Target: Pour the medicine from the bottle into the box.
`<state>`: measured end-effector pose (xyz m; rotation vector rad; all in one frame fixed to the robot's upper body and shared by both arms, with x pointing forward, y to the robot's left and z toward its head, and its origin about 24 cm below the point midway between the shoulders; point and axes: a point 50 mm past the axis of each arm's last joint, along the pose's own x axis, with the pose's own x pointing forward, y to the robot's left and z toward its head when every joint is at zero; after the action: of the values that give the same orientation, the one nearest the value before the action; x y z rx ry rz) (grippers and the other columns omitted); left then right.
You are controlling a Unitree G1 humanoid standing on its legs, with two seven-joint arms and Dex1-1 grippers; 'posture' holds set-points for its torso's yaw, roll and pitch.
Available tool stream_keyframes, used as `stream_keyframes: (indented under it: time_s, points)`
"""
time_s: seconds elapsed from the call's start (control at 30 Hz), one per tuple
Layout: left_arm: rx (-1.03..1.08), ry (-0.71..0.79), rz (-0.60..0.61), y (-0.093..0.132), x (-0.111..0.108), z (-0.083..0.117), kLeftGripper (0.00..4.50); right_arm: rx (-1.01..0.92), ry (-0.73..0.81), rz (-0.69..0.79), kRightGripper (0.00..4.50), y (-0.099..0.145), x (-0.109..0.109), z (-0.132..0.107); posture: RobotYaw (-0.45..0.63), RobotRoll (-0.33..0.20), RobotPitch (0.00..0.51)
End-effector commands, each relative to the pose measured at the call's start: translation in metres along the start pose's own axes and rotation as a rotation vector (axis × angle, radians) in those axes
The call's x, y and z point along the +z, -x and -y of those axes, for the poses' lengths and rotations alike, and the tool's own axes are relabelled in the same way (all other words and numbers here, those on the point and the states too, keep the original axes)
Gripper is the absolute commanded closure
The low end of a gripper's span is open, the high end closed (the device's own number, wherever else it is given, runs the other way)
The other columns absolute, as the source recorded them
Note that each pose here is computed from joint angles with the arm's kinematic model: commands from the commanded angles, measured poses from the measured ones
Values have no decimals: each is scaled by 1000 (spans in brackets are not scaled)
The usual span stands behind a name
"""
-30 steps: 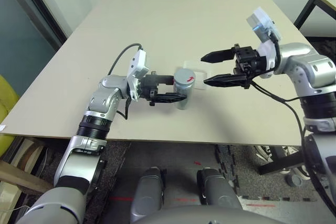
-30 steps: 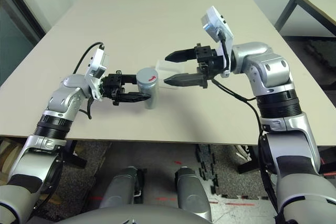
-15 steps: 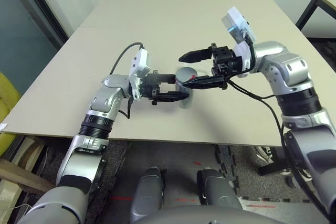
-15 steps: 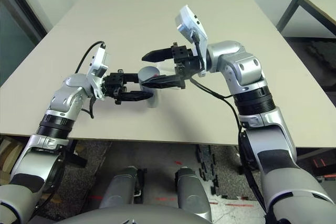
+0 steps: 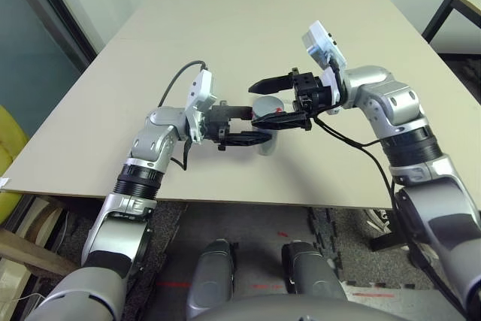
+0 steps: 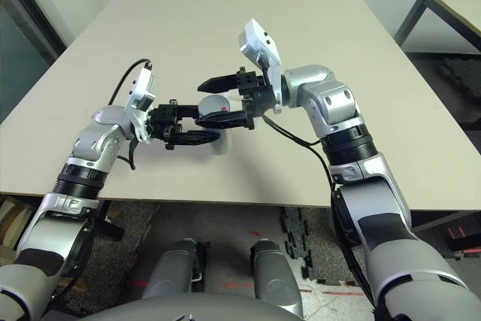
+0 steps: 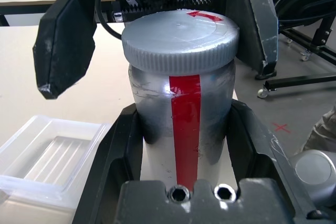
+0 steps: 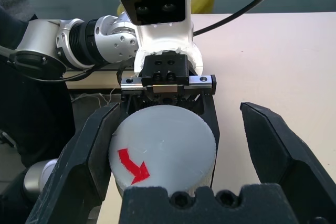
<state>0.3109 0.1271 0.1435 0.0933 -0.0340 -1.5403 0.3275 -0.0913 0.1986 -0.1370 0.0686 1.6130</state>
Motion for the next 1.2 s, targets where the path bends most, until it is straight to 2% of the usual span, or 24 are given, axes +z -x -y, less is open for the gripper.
stream_keyframes:
  time_s: [0.03, 0.2, 0.37, 0.83, 0.97, 1.2]
  points:
    - [-32, -22, 6, -6, 5, 2, 2052, -26, 2, -2, 0, 2, 1, 4, -34, 0, 49]
    - [-25, -23, 4, -4, 5, 1, 2052, -62, -7, -5, 0, 11, -1, 7, -32, 0, 50]
    - [-20, -24, 7, -4, 5, 1, 2052, -140, -24, 12, 0, 32, -4, 8, -32, 0, 51]
    - [-23, -20, -3, -2, 4, -2, 2052, -382, -44, -22, 0, 108, -3, -5, -61, 0, 48]
    - [-26, -20, -4, -2, 4, -2, 2052, -389, -41, -24, 0, 110, -2, -7, -67, 0, 47]
    - [-27, -21, -5, -2, 4, -4, 2052, -323, -16, -11, 0, 92, 6, -8, -61, 0, 45]
